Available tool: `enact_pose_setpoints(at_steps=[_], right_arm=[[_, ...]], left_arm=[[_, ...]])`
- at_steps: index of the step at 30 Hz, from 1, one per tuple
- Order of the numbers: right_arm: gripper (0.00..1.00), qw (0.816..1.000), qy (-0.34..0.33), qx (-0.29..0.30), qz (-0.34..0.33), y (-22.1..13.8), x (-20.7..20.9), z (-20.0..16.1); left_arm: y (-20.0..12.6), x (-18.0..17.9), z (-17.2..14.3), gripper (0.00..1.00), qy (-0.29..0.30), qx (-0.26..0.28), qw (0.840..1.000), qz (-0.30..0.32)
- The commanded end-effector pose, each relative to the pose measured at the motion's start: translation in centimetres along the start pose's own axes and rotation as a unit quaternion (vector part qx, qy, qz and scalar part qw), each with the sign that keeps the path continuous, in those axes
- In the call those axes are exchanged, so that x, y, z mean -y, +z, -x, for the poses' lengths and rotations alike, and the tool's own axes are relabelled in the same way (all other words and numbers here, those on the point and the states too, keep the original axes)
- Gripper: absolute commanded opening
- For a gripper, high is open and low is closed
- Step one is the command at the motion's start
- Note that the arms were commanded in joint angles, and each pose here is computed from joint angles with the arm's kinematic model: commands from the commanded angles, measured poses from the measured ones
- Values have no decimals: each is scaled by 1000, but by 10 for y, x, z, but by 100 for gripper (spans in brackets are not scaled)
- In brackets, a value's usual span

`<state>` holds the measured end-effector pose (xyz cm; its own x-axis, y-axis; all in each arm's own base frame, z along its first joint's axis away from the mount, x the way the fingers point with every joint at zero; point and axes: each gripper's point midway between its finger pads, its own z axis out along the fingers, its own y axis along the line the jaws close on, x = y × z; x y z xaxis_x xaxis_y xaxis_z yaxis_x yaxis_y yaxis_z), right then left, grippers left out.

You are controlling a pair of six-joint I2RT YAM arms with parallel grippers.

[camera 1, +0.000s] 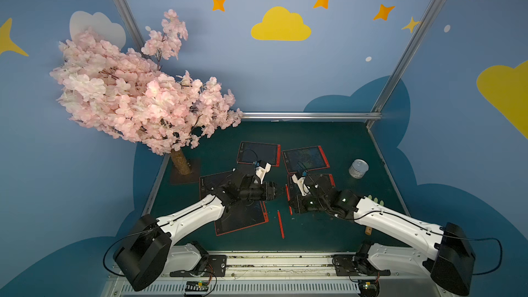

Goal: Place the stylus back onto the writing tablet
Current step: Pick up the stylus from the center of the board.

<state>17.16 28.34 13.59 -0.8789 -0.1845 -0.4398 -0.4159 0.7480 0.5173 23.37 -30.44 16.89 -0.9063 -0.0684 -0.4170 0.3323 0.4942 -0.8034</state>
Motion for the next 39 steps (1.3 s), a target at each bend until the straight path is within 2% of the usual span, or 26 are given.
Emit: enact_pose_setpoints(at_steps=[1,11,23,33,39], right_arm=[[3,999,-13,8,34,-3,-18,12],[3,999,-18,10,49,0,-25,16],[3,999,-12,13,42,5,-25,22],[3,999,-13,19,41,4,-26,25],[2,999,-12,20,36,5,-24,26]], left_arm=[[1,14,9,56,12,8,1000,-14],[7,12,7,52,10,7,1000,-12],[7,12,4,32,5,8,1000,-18],[11,8,-4,30,13,-6,1000,-7],[15,3,-13,24,34,-16,999,16]])
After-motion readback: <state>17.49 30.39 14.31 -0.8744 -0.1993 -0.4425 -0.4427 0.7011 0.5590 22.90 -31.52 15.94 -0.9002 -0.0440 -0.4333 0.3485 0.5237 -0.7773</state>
